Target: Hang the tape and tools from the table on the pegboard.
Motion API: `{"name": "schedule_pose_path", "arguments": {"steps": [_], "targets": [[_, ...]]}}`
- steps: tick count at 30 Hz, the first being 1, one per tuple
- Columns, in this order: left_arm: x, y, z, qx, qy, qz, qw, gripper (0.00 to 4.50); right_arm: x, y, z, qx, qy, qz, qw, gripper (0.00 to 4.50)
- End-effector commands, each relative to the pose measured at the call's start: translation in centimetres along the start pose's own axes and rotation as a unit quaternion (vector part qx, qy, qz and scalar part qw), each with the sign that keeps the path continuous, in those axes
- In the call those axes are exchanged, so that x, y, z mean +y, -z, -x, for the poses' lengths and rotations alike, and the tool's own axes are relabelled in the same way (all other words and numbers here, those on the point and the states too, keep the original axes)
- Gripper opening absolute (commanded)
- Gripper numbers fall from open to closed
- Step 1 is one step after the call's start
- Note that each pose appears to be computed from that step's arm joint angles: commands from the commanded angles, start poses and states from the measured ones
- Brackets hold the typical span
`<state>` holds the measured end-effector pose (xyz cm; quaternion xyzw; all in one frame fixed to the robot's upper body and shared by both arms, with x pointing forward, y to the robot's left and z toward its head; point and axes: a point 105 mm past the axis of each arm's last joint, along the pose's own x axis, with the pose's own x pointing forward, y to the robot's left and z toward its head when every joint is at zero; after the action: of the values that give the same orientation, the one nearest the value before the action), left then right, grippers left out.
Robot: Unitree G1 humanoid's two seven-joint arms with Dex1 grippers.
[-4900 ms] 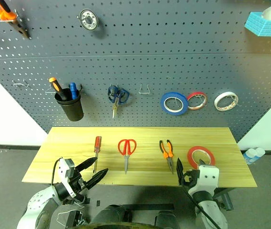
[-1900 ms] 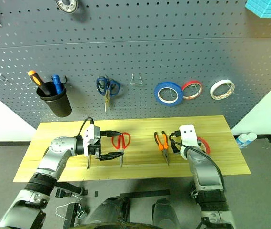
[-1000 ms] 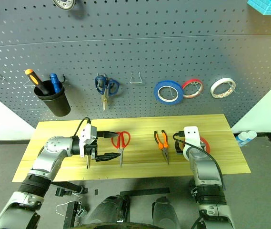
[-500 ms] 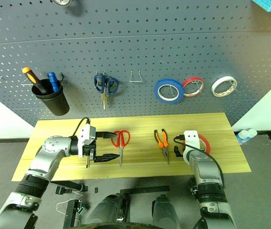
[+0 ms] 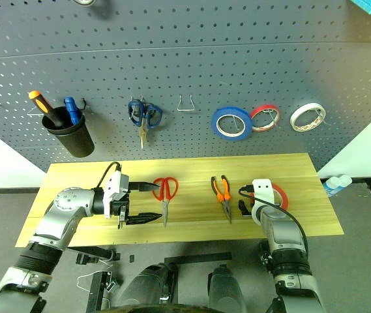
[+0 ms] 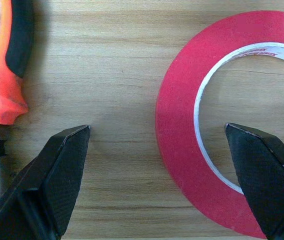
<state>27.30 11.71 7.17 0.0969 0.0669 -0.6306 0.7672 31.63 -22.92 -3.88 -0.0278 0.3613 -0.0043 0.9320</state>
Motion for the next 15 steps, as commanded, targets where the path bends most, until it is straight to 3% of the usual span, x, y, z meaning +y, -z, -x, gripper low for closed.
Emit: {"name": "schedule_pose_path", "arguments": {"steps": [1, 15], "targets": [[-0.2, -1.0, 0.3, -0.011, 0.003, -0.012, 1.000, 4.45, 0.4, 0.9, -0.2, 0.010, -0.011, 0.037, 0.999, 4.50], [-0.5, -1.4, 0.8, -0.005, 0.007, -0.011, 1.000, 4.45, 0.5, 1.9, -0.5, 0.016, -0.024, -0.002, 1.000, 4.50]]}}
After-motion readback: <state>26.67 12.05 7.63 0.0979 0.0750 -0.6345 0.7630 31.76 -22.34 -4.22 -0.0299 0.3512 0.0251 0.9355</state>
